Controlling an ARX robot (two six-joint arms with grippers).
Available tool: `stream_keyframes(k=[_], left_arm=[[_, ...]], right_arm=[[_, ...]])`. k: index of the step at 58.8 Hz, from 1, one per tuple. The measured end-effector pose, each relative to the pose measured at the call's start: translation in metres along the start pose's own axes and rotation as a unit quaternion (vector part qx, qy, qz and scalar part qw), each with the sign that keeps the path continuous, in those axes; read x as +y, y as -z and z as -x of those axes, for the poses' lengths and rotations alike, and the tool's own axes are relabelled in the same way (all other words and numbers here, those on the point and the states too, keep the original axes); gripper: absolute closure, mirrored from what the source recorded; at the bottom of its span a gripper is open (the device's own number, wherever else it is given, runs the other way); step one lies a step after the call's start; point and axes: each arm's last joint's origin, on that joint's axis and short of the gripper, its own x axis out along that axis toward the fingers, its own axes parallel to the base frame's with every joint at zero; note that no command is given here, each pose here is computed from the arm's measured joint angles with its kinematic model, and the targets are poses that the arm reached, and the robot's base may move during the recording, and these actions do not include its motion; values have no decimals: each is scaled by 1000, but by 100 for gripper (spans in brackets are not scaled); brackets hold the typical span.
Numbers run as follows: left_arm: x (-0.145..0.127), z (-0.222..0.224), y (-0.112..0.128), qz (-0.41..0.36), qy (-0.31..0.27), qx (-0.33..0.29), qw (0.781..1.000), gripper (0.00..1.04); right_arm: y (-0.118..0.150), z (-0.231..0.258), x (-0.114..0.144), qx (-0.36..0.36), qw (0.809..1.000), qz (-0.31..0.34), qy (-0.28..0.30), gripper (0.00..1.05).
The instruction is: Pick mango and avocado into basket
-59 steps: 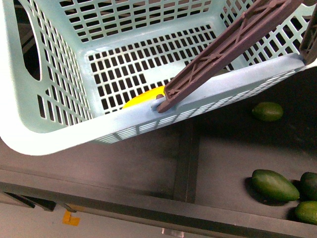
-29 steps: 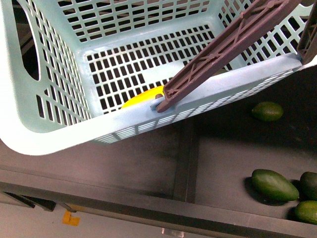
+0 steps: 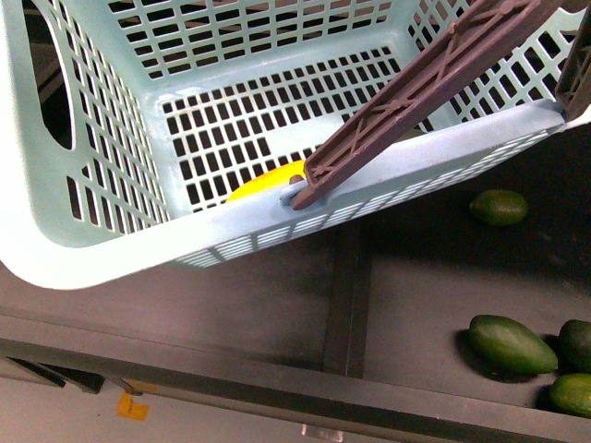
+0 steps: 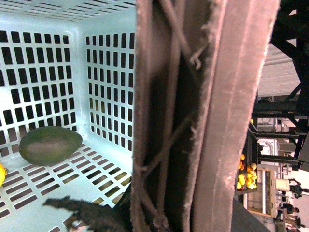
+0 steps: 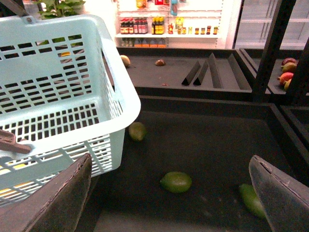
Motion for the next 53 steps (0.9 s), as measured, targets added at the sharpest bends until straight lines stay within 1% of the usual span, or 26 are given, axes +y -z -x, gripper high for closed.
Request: stream_keyframes(k=[2,3,4,6,9,11,13,16,20,25,40,43,50,53], left_arm=[[-1,-1,1,3,-5,-12,1000,89],[-3,-2,1,15,-19,-49,999,89],[-3,-2,0,18,-26,-67,997,89],[-4,-5,-1,57,-49,-138,988,89],[-3,-7,-2,92,-70,-198,973,89],[0,-9,-5,129,-86,-248,956,89],[3,-10,-8,144,-95,-276,946,89],[12,-15,-18,160,-107,-300,935,90],[28,-22,-32,170,-122,-312,927,90],[48,-28,-44,191,-135,-314,920,90],[104,-59,-77,248,-158,-299,908,90],[119,-66,-89,261,-162,-298,904,90],[144,-79,-110,276,-168,-304,896,90],[160,-85,-124,285,-174,-311,890,90]], right_arm=[[0,0,0,0,1000,0,0,9],[0,0,0,0,1000,0,0,9],[0,0,0,0,1000,0,0,9],[0,0,0,0,1000,0,-1,9],[0,0,0,0,1000,0,-1,9],[0,0,0,0,1000,0,-1,9],[0,0,0,0,1000,0,0,9],[0,0,0,0,1000,0,1,9],[0,0,0,0,1000,0,0,9],[0,0,0,0,1000,0,0,9],[0,0,0,0,1000,0,0,9],[0,0,0,0,1000,0,0,9],[0,0,0,0,1000,0,0,9],[0,0,0,0,1000,0,0,9]])
